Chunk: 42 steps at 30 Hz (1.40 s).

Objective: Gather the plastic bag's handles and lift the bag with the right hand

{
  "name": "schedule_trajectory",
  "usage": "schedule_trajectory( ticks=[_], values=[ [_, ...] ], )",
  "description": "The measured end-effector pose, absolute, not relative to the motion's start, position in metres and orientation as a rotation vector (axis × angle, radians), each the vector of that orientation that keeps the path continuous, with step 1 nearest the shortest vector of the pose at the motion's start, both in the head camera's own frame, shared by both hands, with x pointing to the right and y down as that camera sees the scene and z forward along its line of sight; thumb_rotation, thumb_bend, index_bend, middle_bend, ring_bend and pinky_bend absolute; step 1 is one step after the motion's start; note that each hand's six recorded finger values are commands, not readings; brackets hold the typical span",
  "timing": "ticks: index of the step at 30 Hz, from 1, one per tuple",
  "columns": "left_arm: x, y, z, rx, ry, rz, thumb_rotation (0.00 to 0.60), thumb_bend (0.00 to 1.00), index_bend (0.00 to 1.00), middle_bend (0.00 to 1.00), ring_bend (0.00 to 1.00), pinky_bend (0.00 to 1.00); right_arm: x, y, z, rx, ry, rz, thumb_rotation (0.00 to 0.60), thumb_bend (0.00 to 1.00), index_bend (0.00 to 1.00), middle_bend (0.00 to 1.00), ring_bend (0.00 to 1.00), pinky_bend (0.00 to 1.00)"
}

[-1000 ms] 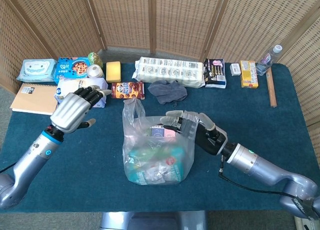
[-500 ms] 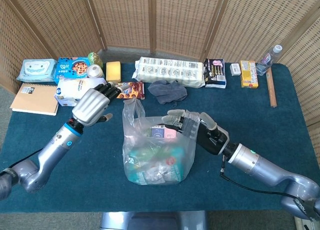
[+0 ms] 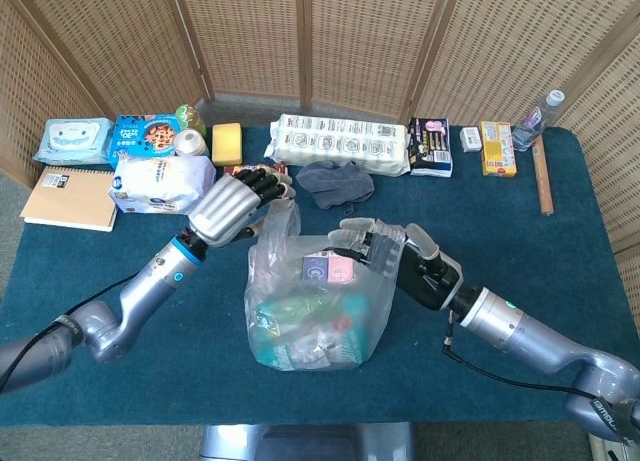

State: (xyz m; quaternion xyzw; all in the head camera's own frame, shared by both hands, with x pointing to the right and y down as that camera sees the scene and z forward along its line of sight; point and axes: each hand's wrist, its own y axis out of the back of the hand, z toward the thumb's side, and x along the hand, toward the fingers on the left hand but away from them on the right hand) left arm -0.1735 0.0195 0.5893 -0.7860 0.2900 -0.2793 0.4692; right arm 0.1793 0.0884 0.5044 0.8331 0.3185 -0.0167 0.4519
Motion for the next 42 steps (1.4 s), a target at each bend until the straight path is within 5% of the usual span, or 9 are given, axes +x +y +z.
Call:
schedule_trajectory(
  ticks=[12,24,28,36,42],
  values=[
    [-0.153,0.022,0.606,-1.983,0.756,-0.613,0.600,0.47,0.52,0.59,0.59,0.49,0.183,0.087,0.505,2.048,0.802,-0.041,0.224,0.23,0.22,0.23,0.14,0.06],
    [-0.203,0.023,0.571,-1.963,0.909,-0.547,0.600,0.47,0.55,0.63,0.62,0.50,0.189,0.084,0.507,2.045,0.821,-0.047,0.222,0.23,0.22,0.23,0.14,0.06],
    [-0.220,0.031,0.558,-1.983,0.924,-0.530,0.600,0.37,0.55,0.63,0.61,0.50,0.190,0.084,0.506,2.044,0.824,-0.050,0.222,0.23,0.22,0.23,0.14,0.06],
    [-0.230,0.040,0.565,-2.054,0.772,-0.627,0.600,0.16,0.14,0.30,0.28,0.41,0.190,0.084,0.504,2.048,0.825,-0.048,0.221,0.23,0.22,0.23,0.14,0.06],
    [-0.217,0.038,0.573,-2.080,0.699,-0.656,0.600,0.13,0.04,0.23,0.22,0.37,0.192,0.084,0.503,2.050,0.830,-0.047,0.219,0.23,0.22,0.23,0.14,0.06]
  ],
)
